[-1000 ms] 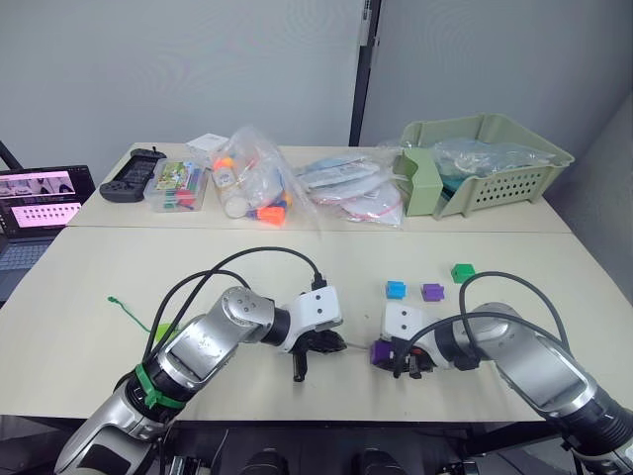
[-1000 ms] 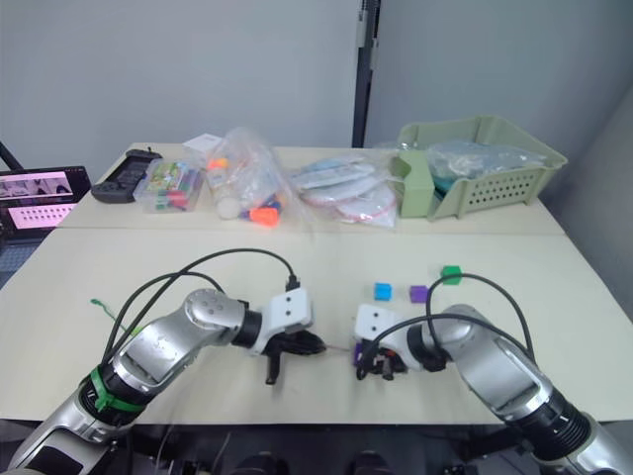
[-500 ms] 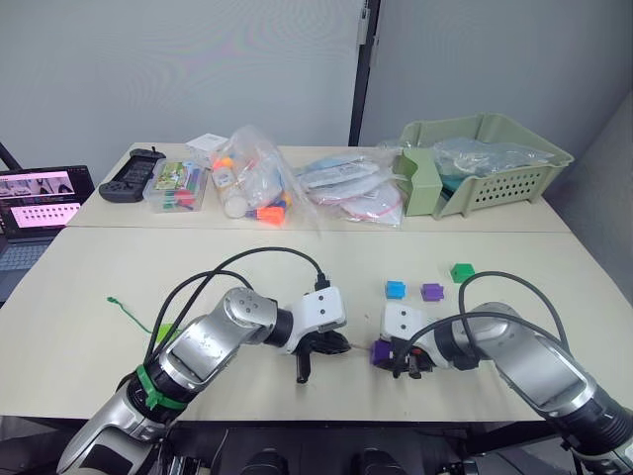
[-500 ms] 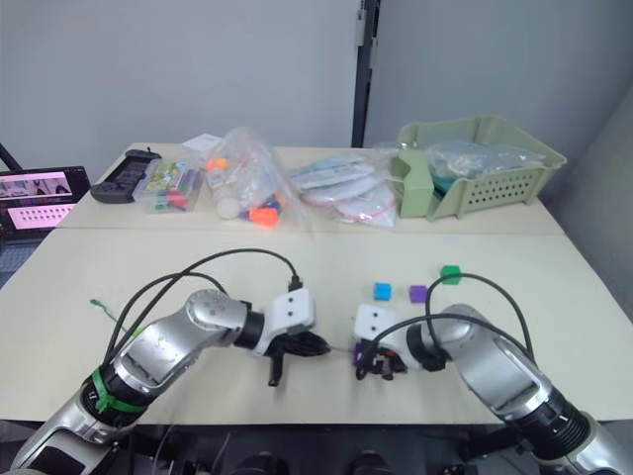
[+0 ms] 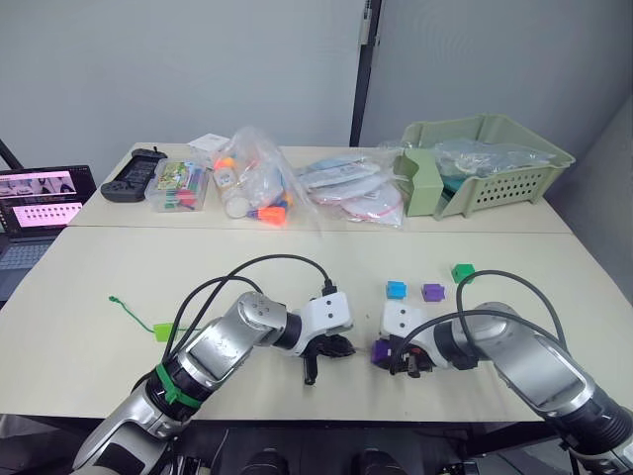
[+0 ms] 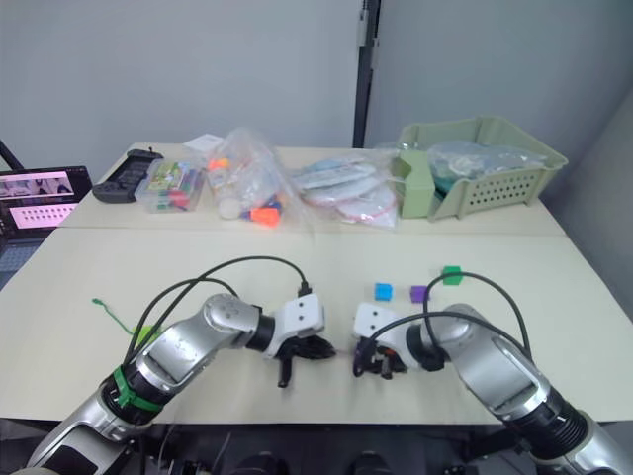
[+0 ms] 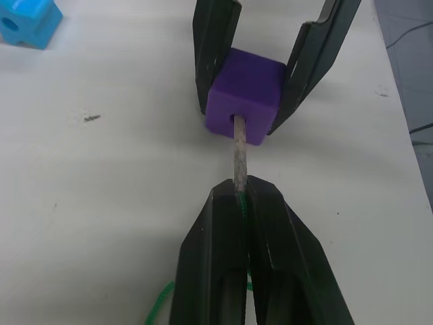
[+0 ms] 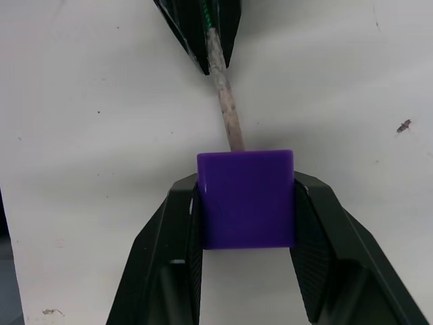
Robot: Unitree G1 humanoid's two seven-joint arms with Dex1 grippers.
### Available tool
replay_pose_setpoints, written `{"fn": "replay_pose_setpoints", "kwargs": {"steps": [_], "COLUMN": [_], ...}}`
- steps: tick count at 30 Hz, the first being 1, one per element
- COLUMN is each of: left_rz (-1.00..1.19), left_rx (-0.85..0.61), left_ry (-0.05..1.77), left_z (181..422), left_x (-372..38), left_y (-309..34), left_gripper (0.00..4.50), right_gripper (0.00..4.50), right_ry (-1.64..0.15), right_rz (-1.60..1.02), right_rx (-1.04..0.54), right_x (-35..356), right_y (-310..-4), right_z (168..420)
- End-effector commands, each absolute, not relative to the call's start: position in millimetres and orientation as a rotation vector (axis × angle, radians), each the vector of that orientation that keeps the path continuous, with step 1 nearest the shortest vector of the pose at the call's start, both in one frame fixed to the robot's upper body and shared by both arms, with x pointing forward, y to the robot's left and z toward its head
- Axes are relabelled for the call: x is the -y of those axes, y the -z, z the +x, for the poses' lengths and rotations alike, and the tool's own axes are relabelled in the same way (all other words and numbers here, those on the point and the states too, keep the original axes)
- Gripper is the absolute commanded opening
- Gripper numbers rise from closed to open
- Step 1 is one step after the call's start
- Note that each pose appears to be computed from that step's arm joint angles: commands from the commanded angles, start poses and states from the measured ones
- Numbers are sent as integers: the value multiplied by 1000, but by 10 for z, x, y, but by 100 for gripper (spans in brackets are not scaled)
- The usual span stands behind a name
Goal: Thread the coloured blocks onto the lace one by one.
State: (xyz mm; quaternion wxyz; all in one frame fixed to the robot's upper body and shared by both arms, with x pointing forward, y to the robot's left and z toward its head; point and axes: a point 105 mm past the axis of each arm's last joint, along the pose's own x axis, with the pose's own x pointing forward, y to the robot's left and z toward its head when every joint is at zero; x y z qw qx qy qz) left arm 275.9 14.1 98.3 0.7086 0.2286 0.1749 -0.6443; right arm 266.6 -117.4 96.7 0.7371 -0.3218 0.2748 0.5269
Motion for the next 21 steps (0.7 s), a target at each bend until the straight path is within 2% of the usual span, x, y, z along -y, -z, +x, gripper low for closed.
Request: {"fn": "replay_pose_setpoints", "kwargs": {"steps": [1,5,16,17,19,21], "left_rz": [498,459,415,418,406,404], "left_rx": [-277,-219,-227,-217,-211,-210], "left_ry": [1558,1579,1569,1563,1539,1532], "left_z": [2593,2568,2589,2606,2657,2681], "left_x": [169,292,200,156,72,-14], "left_y": [-1036,-1113,-1096,-1111,-1136,-1152], "left_gripper": [0,0,0,69,127,193], "right_gripper": [120,120,120,120,223,288], "right_ry": [-1218,-1220,-1206,-1201,-1183,-1176], "right_rz": [-698,-703,-700,-700,-696,-690], "right_rx": [-570,-581,-571,-568,-559,-560], "right_x": [1018,1021,988,992,1010,1030], "right_y": [-978,-962,-974,-976,-989,-1001], "right_z": [2596,2590,2622,2624,2639,2635]}}
